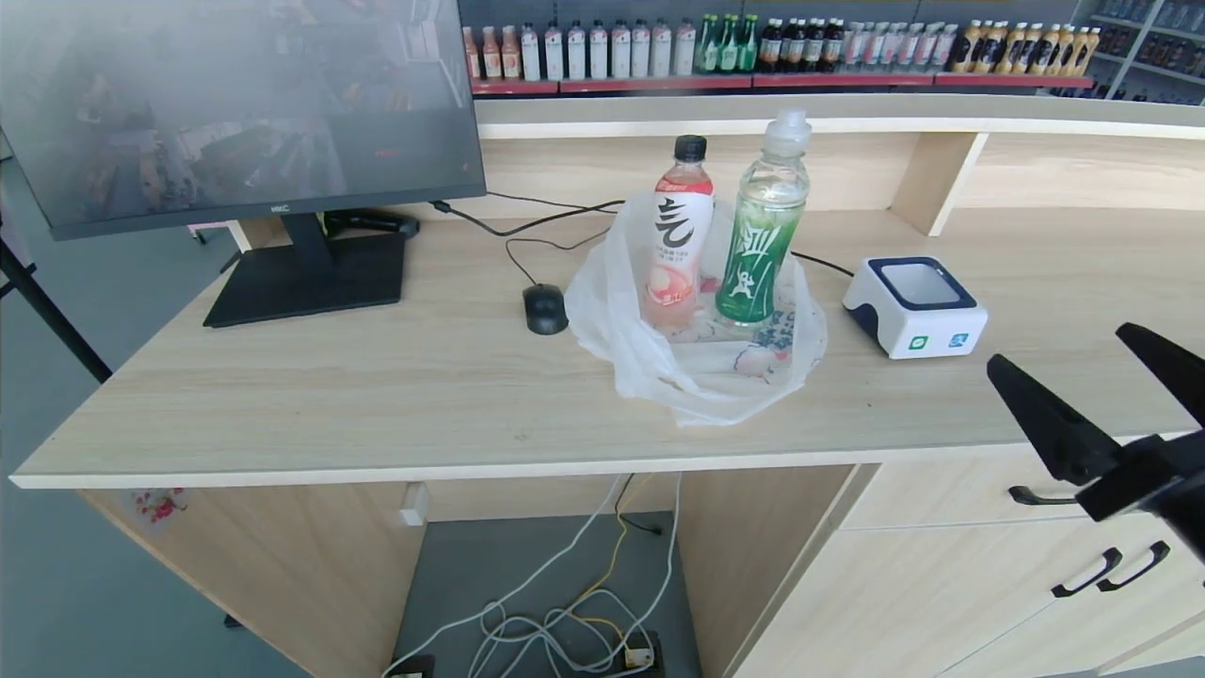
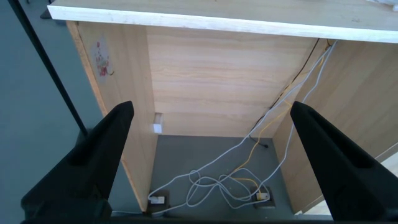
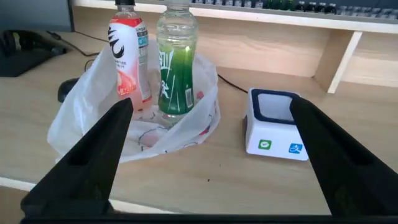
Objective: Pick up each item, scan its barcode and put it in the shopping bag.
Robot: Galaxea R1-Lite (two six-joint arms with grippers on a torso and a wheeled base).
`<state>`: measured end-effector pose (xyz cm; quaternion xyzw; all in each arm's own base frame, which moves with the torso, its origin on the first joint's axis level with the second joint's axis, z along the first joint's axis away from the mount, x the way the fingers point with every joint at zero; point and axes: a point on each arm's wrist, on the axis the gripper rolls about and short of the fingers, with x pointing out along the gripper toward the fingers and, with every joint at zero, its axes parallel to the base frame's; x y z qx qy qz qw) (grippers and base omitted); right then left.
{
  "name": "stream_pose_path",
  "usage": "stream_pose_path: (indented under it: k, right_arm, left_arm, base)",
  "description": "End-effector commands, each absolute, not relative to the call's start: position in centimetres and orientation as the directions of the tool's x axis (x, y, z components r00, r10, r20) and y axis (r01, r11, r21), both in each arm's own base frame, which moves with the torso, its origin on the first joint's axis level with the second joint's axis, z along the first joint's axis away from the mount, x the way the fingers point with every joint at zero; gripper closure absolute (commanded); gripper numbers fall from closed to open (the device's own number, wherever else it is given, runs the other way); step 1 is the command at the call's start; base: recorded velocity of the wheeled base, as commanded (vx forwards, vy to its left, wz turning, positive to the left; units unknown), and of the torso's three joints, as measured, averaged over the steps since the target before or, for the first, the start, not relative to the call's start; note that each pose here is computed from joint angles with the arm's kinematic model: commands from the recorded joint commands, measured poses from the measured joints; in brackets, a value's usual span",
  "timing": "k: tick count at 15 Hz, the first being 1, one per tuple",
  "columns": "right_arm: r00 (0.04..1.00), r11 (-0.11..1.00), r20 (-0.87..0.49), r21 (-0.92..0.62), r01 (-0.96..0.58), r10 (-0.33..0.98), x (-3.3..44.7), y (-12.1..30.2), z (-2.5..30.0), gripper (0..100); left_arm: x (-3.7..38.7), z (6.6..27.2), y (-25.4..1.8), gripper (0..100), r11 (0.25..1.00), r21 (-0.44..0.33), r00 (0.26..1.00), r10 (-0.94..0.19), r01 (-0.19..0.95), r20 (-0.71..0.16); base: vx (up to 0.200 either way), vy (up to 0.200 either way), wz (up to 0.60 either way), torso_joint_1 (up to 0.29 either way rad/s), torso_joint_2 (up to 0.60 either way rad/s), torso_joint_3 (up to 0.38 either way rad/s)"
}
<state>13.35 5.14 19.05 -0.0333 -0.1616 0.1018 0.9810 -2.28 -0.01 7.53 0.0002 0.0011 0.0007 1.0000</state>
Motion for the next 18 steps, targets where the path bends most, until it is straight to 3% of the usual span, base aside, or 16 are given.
stream_pose_path:
  k: [1, 5, 9, 11, 13, 15, 18]
  right_arm:
    - [0.947, 0.973, 0.227, -0.069, -0.218, 0.228, 5.4, 1.9, 16.3, 0]
    - [0.91, 0.89, -0.087, -0.189, -0.414, 0.405, -0.9, -0.5, 9.2, 0]
    - [0.922, 0.907, -0.11, -0.17, -0.386, 0.372, -1.5, -0.6, 8.4, 0]
    - [0.956, 0.953, -0.186, -0.163, -0.256, 0.225, -0.9, -0.3, 8.5, 0]
    - [0.975, 0.976, -0.195, -0.164, -0.142, 0.109, -0.9, -0.1, 8.5, 0]
    - [0.994, 0.991, -0.11, -0.135, 0.011, -0.026, -1.6, 0.0, 8.4, 0]
    - [1.0, 0.999, -0.006, -0.048, 0.007, -0.008, -2.3, 0.0, 7.5, 0]
  left_arm:
    - [-2.3, 7.5, 0.0, 0, 1.0, 0.0, 1.0, 0.002, -0.002, -0.002]
    - [-2.3, 7.5, 0.0, 0, 1.0, 0.003, 1.0, 0.002, -0.002, -0.002]
    - [-2.3, 7.5, 0.0, 0, 1.0, 0.002, 1.0, 0.002, -0.002, 0.0]
    - [-2.3, 7.5, 0.0, 0, 1.0, 0.002, 1.0, 0.002, -0.002, -0.002]
    - [-2.3, 7.5, 0.0, 0, 1.0, 0.002, 1.0, 0.002, -0.002, -0.002]
    - [-2.3, 7.5, 0.0, 0, 1.0, 0.002, 1.0, 0.002, -0.002, 0.0]
    - [-2.3, 7.5, 0.0, 0, 1.0, 0.002, 1.0, 0.002, -0.002, -0.002]
  base:
    - [0.0, 0.0, 0.0, 0.0, 0.0, 0.0]
    - [0.0, 0.0, 0.0, 0.0, 0.0, 0.0]
    - [0.0, 0.0, 0.0, 0.0, 0.0, 0.0]
    - [0.0, 0.0, 0.0, 0.0, 0.0, 0.0]
    - [0.0, 0.0, 0.0, 0.0, 0.0, 0.0]
    - [0.0, 0.0, 0.0, 0.0, 0.0, 0.0]
    - [0.0, 0.0, 0.0, 0.0, 0.0, 0.0]
